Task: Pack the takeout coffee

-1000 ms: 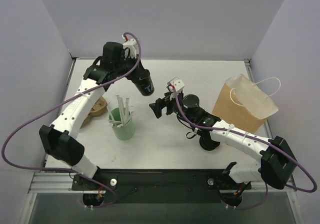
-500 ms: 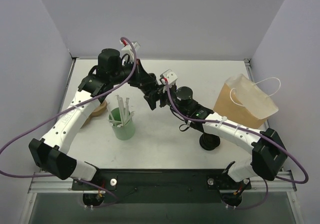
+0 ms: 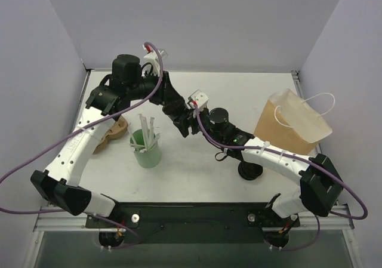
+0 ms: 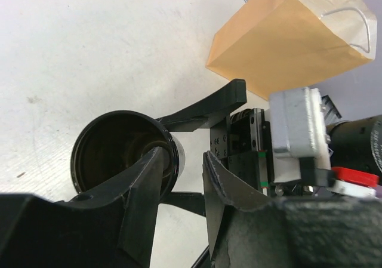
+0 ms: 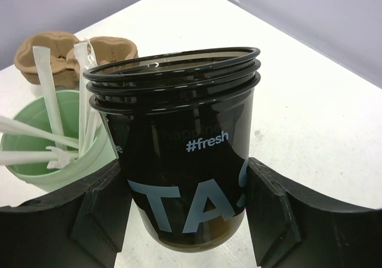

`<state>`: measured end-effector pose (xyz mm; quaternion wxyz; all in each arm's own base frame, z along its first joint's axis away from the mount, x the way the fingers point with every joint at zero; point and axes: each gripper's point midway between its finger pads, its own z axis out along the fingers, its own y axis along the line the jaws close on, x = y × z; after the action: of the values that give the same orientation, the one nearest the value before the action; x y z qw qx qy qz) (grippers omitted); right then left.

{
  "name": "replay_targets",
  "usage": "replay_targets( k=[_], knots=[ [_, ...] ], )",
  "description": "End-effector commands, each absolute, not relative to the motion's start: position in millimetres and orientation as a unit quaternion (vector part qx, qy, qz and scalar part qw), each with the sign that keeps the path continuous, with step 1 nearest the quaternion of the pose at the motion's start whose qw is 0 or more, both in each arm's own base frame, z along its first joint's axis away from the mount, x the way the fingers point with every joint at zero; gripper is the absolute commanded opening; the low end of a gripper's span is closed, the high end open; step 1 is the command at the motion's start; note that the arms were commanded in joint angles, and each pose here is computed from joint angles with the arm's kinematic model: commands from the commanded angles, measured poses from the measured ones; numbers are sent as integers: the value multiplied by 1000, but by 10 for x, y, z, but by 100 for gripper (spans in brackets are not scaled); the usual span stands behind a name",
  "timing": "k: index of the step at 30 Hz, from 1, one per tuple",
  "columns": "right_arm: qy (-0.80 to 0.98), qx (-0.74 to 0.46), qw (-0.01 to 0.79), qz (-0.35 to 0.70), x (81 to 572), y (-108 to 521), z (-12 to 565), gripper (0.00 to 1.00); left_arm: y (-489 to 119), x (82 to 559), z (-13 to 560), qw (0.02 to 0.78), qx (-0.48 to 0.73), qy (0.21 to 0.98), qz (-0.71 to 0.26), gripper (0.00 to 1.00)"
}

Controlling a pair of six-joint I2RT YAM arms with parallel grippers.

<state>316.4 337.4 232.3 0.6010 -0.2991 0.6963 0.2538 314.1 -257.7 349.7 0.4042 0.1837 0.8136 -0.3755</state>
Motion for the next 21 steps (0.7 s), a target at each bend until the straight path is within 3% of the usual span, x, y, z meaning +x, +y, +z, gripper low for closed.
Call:
replay_targets(
  k=[1, 21],
  knots=[
    [655, -303, 633, 280, 3075, 3365, 2656, 52, -2474, 3104, 3592, 417, 225, 813, -340, 43],
    [649, -312, 625, 302, 3004, 3404, 2656, 52, -2498, 2962, 3281, 355, 268, 828, -342, 40]
  ],
)
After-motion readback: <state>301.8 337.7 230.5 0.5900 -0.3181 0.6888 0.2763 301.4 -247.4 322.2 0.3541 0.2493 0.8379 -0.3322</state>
